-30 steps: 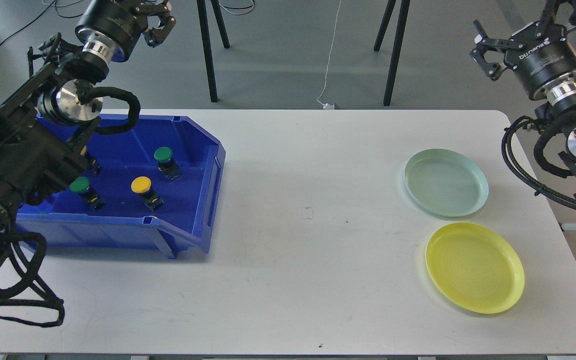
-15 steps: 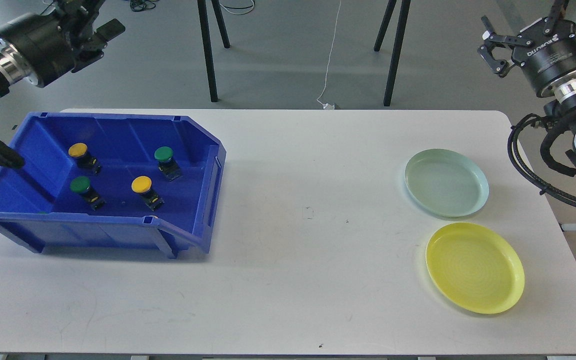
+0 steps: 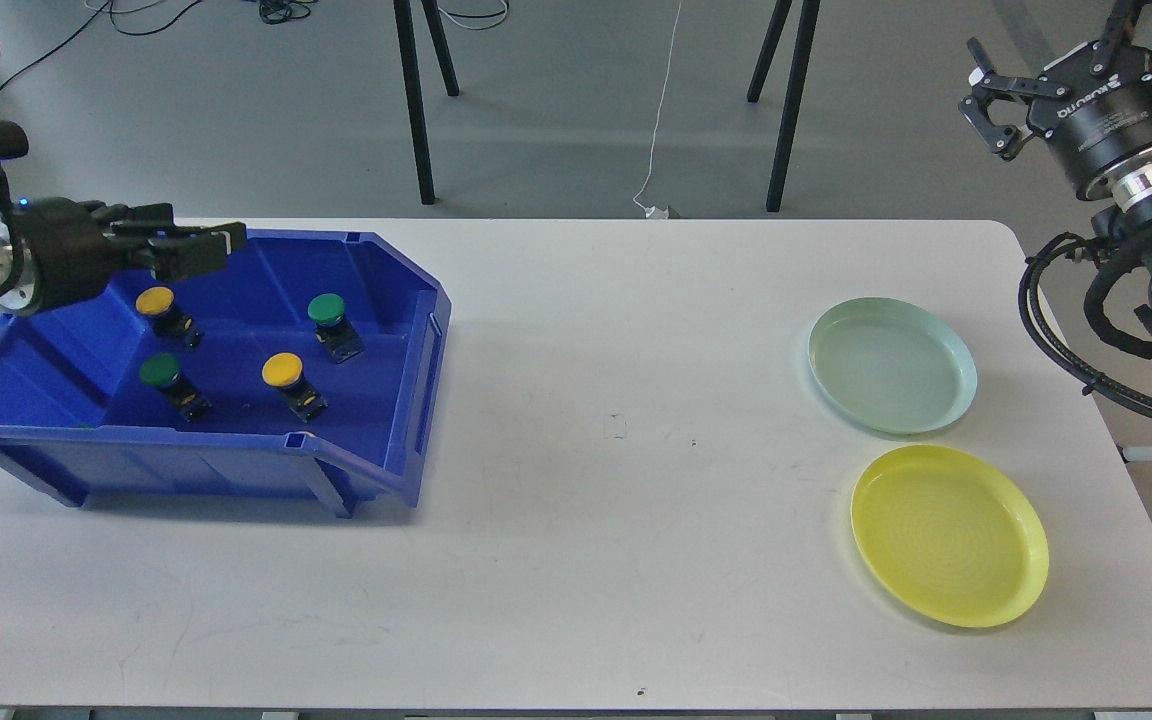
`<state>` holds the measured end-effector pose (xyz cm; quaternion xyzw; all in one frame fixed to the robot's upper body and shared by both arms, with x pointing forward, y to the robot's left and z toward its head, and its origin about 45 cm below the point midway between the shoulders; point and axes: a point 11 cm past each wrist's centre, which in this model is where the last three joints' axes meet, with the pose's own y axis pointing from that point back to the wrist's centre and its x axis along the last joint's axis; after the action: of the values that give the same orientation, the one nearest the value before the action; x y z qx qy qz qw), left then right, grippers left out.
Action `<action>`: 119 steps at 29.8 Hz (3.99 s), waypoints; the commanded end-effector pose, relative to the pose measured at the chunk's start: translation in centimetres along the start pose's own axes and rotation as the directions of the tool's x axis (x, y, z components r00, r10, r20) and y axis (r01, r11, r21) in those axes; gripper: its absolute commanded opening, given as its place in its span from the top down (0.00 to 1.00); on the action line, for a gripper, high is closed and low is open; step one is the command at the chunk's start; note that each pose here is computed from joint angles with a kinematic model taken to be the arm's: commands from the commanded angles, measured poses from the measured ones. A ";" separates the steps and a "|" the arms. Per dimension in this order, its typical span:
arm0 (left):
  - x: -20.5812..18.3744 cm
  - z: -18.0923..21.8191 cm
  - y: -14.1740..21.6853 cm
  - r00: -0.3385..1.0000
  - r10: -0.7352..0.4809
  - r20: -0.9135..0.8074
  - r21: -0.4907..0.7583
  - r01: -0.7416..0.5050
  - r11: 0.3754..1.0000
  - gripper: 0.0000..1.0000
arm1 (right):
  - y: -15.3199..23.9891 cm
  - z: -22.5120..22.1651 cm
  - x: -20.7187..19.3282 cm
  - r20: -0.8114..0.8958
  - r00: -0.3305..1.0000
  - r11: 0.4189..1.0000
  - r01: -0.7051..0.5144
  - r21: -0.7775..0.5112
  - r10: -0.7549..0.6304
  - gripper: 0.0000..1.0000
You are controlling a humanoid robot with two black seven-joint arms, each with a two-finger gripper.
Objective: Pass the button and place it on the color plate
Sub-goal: 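Reach the left gripper into the blue bin toward a green button, then grasp the green button with the left gripper and lift it, then bring the green button to the right gripper and hand it over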
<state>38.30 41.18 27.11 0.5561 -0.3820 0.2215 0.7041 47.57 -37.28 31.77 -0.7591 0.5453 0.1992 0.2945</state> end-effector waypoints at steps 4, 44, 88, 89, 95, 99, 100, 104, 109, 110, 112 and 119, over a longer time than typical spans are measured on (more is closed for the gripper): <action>-4.1 -3.2 0.6 0.996 -0.092 -0.018 0.090 0.093 0.992 0.11 | -0.1 0.7 -0.3 0.015 1.000 1.000 0.006 -0.006 -0.006 0.01; -9.6 -5.4 -2.6 0.977 -0.208 -0.045 0.148 0.212 0.966 0.42 | -0.6 0.9 -0.8 0.021 1.000 1.000 0.018 -0.005 -0.018 0.01; 14.6 9.0 5.7 0.922 0.320 -0.218 -0.356 -0.380 0.854 0.72 | 1.2 -3.4 -2.3 -0.070 0.993 0.996 0.090 -0.008 -0.090 0.01; 14.8 10.5 4.6 0.915 0.322 -0.241 -0.386 -0.395 0.833 0.72 | 1.4 -3.6 -2.8 -0.074 0.992 0.994 0.105 -0.014 -0.106 0.01; 15.4 20.4 -1.5 0.868 0.334 -0.368 -0.549 -0.493 0.675 0.76 | 3.8 0.5 -4.4 -0.025 0.985 0.979 0.167 -0.117 -0.171 0.02; 14.2 26.1 -5.0 0.861 0.277 -0.427 -0.610 -0.501 0.615 0.76 | 4.4 2.9 -4.5 -0.083 0.988 0.977 0.111 -0.180 -0.127 0.03; 14.1 27.1 -5.8 0.853 0.274 -0.444 -0.610 -0.511 0.606 0.76 | 4.5 3.3 -4.6 -0.108 0.986 0.975 0.105 -0.195 -0.128 0.05; 13.2 29.3 -8.3 0.851 0.261 -0.455 -0.609 -0.511 0.606 0.76 | 4.5 4.8 -5.6 -0.137 0.978 0.966 0.124 -0.227 -0.158 0.09; 11.7 31.8 -10.4 0.857 0.211 -0.470 -0.619 -0.490 0.614 0.76 | 4.6 8.4 -7.6 -0.090 0.978 0.951 0.161 -0.265 -0.191 0.09; 11.6 31.8 -10.8 0.855 0.205 -0.476 -0.610 -0.489 0.623 0.76 | 4.7 9.1 -8.0 -0.090 0.976 0.946 0.167 -0.276 -0.198 0.09; 11.3 31.9 -11.5 0.854 0.199 -0.481 -0.602 -0.487 0.633 0.76 | 4.6 10.0 -8.4 -0.086 0.975 0.942 0.173 -0.288 -0.205 0.08; 11.2 32.7 -11.7 0.853 0.188 -0.486 -0.607 -0.484 0.630 0.76 | 4.7 11.9 -9.4 -0.062 0.970 0.927 0.203 -0.315 -0.233 0.09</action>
<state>44.27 5.71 31.68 0.1040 -0.3948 0.2898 0.8656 40.32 -24.34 27.56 -0.8573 0.4406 0.2097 0.1643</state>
